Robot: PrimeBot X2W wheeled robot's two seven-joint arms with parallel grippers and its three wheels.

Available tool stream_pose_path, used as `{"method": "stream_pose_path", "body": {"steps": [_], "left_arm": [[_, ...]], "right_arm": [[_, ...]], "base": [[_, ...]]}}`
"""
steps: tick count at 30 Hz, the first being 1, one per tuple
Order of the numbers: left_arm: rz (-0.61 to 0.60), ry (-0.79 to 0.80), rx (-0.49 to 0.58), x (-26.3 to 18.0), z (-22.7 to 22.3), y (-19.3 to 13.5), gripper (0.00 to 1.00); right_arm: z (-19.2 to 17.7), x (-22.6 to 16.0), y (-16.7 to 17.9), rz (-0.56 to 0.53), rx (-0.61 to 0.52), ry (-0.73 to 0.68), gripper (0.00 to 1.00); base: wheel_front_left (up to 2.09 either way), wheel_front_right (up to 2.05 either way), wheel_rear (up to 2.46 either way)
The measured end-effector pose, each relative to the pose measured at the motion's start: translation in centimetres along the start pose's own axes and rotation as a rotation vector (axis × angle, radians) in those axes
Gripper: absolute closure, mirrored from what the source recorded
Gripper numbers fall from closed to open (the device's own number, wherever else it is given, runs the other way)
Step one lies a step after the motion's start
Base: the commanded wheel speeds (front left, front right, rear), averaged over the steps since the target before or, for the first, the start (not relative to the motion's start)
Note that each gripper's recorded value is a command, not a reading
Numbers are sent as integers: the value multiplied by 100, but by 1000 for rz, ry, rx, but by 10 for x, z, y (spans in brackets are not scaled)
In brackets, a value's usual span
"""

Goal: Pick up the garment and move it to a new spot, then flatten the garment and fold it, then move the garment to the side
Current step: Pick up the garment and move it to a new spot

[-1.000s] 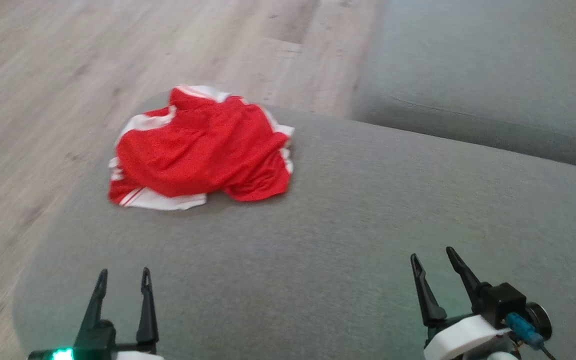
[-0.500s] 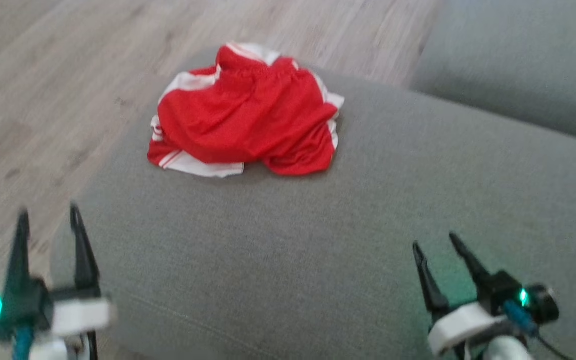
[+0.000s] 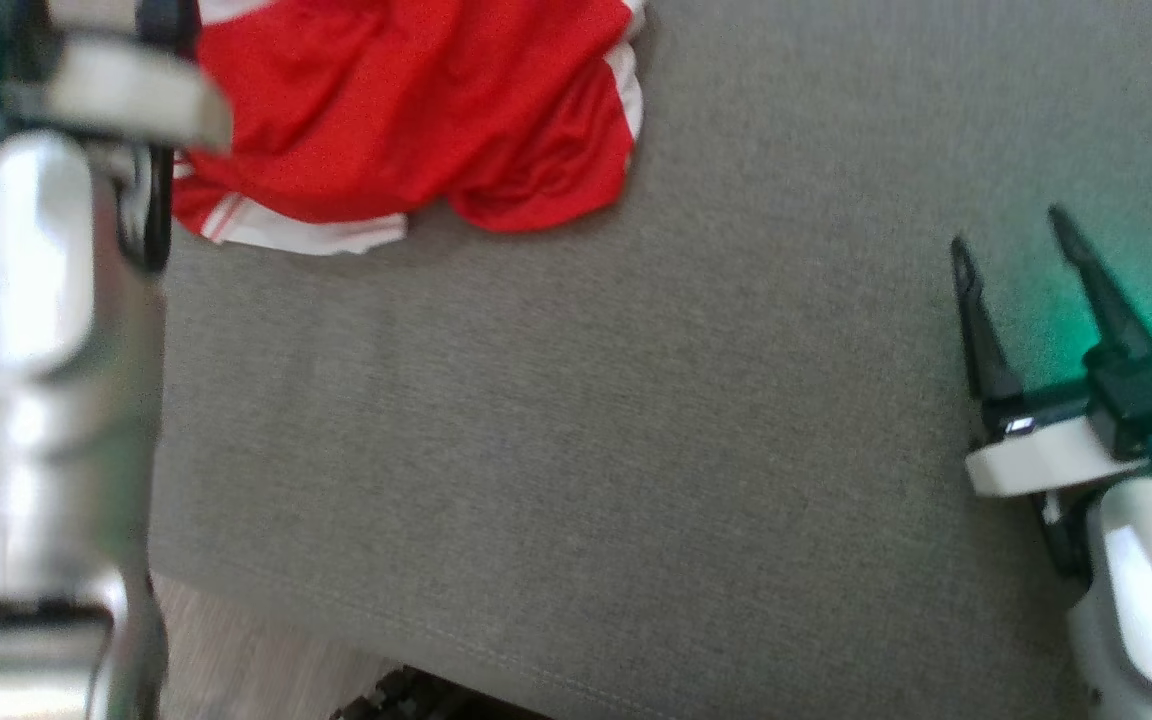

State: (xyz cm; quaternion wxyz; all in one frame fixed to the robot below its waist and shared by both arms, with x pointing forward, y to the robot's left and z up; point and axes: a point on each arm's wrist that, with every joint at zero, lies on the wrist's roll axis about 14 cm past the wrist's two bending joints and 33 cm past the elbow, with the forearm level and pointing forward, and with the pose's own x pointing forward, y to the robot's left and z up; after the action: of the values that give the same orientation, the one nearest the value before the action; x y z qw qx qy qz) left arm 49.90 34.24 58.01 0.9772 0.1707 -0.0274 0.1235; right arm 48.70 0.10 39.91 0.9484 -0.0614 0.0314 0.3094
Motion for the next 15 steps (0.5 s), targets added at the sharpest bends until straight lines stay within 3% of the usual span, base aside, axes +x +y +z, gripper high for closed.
{"method": "stream_pose_path", "body": {"steps": [6,13,15], "left_arm": [[-28,400,-77,50,-84,-35,0],[19,801,-117,24,-193,-55,0],[8,844,-124,20,-208,-65,0]], "right_arm": [[-4,13,-24,-40,-4,-56,0],[-7,4,-63,-137,-29,-77,0],[-11,1,-71,-158,-32,-75,0]], "base": [[0,0,0],[0,0,0],[0,0,0]]}}
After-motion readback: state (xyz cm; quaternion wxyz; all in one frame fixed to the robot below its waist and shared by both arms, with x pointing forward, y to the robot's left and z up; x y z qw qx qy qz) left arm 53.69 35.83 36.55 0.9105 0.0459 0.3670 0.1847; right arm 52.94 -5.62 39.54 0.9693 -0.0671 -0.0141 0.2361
